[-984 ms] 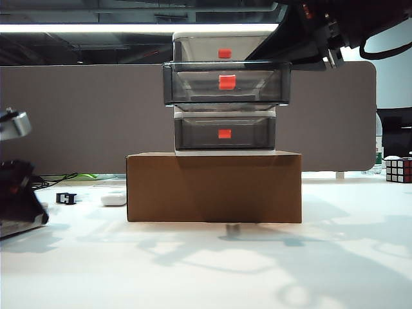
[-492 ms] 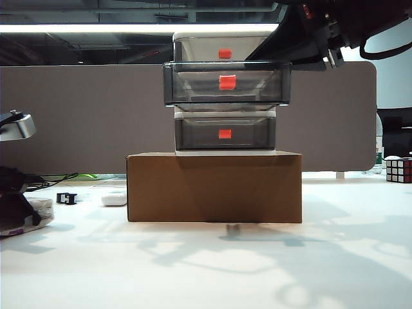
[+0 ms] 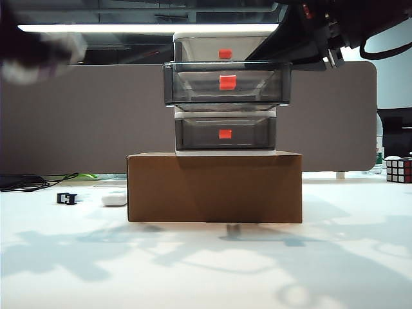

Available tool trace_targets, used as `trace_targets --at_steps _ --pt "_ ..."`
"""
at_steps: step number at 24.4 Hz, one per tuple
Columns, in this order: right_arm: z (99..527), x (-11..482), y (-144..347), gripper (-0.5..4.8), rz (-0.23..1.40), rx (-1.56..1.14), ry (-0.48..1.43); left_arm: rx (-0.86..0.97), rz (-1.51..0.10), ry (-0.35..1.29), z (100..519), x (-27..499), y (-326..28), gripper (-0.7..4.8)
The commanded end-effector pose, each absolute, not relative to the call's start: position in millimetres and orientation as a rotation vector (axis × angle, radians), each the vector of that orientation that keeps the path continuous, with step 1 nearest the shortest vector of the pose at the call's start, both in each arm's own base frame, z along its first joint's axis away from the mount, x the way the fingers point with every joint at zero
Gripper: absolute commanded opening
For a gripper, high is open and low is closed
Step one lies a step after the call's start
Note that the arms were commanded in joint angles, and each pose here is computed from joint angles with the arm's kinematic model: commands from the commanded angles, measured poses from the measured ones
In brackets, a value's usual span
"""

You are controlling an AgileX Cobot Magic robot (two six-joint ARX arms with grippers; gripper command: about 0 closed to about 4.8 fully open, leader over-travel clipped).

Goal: Open the second layer of the drawer on the table, pick up a pack of napkins on the table and put it in, and finally close the drawer.

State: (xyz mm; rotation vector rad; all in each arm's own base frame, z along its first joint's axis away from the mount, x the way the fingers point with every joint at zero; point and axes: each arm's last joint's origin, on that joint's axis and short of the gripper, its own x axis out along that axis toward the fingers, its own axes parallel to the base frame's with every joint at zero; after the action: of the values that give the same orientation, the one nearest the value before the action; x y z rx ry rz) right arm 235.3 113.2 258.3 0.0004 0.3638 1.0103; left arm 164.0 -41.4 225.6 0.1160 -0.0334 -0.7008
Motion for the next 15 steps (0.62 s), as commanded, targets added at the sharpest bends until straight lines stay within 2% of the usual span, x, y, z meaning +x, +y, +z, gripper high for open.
trace_targets --at_steps 1,5,10,12,15 --pt "263.5 233.8 112.9 -0.05 1.014 -0.001 0.346 0.164 -0.816 -0.151 253.7 151.6 -58.0 1.14" --pt "282.4 221.6 107.9 -0.05 1.015 -0.011 0.262 0.241 -0.941 -0.164 273.7 158.0 -90.5 1.15" --pt "299.6 208.7 102.3 -0.05 1.012 -0.022 0.177 0.303 -1.058 -0.134 281.2 183.9 -129.9 1.16" --pt "307.7 201.3 99.2 -0.05 1.010 -0.027 0.139 0.330 -1.117 -0.127 287.2 201.4 -157.3 1.16" --pt "312.3 197.3 97.1 -0.05 1.001 -0.031 0.115 0.343 -1.154 -0.120 289.3 209.4 -174.1 1.16"
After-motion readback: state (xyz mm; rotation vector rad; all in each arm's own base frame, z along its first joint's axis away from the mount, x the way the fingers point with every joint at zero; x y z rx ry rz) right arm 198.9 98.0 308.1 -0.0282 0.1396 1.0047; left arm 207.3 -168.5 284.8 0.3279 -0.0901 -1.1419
